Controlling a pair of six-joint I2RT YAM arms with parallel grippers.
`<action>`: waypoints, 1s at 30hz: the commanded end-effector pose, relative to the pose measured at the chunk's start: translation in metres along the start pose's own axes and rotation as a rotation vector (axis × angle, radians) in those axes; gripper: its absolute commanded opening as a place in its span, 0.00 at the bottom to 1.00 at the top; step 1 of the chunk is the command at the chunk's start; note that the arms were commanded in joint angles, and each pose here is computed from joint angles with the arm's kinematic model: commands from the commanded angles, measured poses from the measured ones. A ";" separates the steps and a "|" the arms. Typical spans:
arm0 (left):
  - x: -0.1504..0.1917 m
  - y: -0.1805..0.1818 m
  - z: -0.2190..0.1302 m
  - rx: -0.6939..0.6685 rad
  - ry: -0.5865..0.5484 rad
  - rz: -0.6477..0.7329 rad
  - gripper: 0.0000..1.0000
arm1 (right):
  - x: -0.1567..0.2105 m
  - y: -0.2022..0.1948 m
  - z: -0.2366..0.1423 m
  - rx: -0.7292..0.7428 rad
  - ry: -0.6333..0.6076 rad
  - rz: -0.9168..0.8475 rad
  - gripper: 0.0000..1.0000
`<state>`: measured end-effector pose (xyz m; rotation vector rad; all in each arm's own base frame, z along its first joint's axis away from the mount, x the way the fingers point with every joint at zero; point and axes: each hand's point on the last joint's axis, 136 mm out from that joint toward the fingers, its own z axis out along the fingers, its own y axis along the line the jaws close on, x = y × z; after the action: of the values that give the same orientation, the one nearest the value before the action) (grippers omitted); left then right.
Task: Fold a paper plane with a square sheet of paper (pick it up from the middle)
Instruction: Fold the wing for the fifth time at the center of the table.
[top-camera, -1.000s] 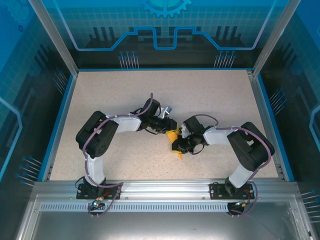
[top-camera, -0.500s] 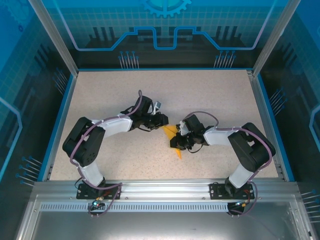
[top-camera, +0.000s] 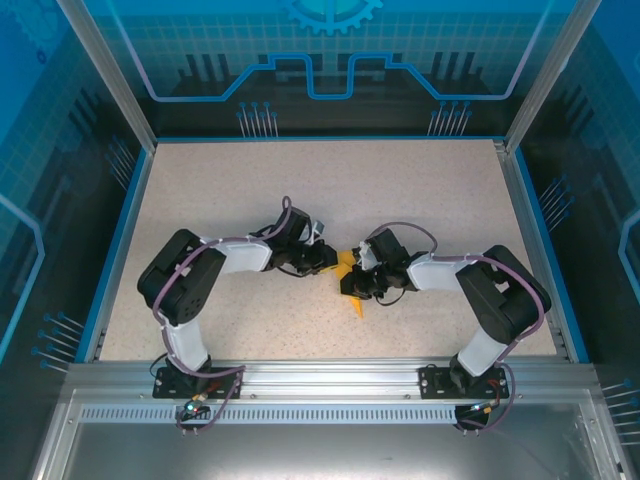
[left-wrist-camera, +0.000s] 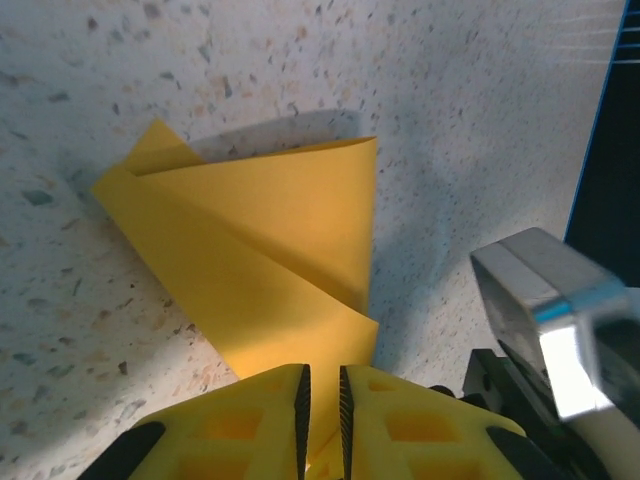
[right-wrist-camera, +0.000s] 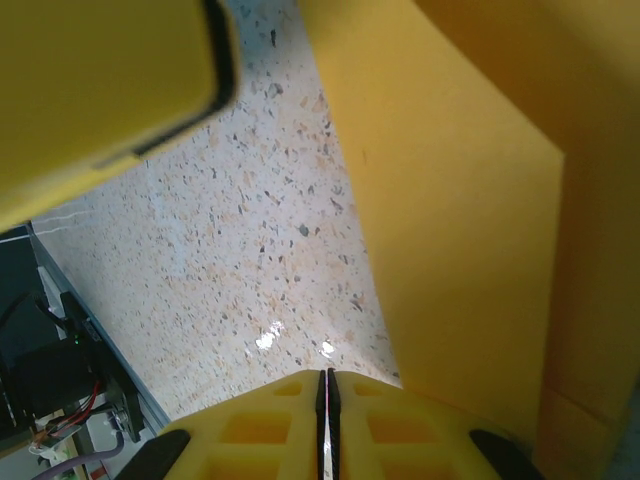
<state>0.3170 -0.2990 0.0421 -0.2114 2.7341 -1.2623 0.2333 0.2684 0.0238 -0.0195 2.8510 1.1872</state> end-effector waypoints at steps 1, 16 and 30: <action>-0.005 -0.008 0.012 0.038 0.030 -0.004 0.19 | -0.001 0.004 -0.003 -0.013 -0.012 -0.027 0.12; 0.009 0.044 0.026 -0.102 0.052 -0.080 0.16 | -0.013 0.030 -0.017 -0.020 -0.043 -0.109 0.15; 0.002 0.044 0.024 -0.135 0.044 -0.086 0.16 | 0.019 -0.022 0.005 0.065 0.066 -0.018 0.15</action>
<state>0.3224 -0.3017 0.0165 -0.2434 2.7918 -1.2261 0.2315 0.2659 0.0129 -0.0710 2.8829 1.1412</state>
